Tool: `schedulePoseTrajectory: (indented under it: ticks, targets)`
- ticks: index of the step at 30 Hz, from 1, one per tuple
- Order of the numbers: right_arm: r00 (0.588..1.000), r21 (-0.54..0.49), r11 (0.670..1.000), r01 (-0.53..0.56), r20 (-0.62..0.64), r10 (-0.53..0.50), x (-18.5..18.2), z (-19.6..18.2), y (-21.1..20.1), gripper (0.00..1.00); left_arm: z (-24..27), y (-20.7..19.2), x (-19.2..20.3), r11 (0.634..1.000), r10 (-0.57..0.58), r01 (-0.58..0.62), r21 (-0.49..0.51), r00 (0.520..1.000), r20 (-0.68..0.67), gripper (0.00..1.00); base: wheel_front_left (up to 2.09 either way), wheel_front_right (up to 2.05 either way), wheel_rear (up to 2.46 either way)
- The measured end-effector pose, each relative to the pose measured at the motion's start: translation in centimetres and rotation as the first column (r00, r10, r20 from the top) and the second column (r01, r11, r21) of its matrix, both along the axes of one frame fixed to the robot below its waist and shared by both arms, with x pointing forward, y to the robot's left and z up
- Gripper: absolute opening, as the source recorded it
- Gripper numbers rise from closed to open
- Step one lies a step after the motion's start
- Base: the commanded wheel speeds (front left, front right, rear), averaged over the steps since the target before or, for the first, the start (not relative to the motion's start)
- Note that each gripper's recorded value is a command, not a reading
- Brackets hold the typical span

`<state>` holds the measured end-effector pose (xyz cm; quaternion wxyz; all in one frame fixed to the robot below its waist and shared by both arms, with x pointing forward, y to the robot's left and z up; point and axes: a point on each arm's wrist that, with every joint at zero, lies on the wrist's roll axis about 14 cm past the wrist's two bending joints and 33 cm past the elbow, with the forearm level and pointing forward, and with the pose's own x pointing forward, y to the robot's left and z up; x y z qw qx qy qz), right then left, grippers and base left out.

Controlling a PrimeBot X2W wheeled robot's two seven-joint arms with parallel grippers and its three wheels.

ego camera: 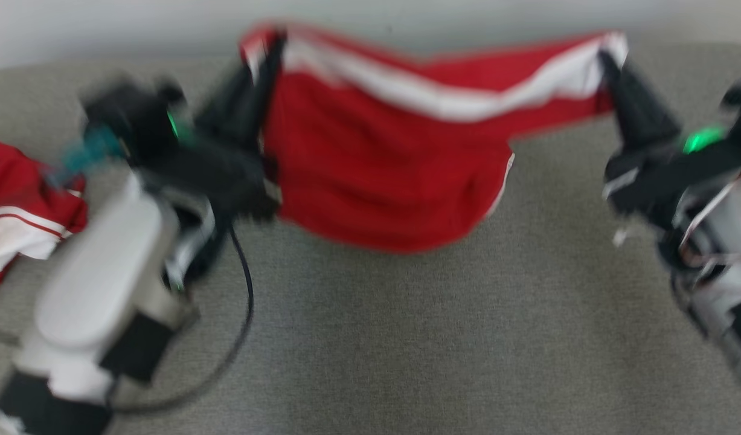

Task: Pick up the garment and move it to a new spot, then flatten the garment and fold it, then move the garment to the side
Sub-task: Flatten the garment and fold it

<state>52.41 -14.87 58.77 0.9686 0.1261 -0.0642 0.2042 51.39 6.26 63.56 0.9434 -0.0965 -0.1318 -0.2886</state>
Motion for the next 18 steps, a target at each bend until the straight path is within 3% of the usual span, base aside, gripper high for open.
schedulePoseTrajectory:
  ticks: [10,18]
  targets:
    - [0.99,0.03,0.999,0.029,0.14,-0.033,10.4,9.5,-1.5,0.0,11.6,-1.1,10.8,1.0,-0.009,0.014,-0.024,0.982,0.187,0.0,0.0,0.0,0.0]
    - [0.972,0.061,0.992,0.111,0.2,-0.121,16.8,12.8,-3.7,0.0,13.8,-2.6,16.9,1.0,0.0,0.002,-0.011,0.97,0.245,0.0,0.0,0.0,0.0]
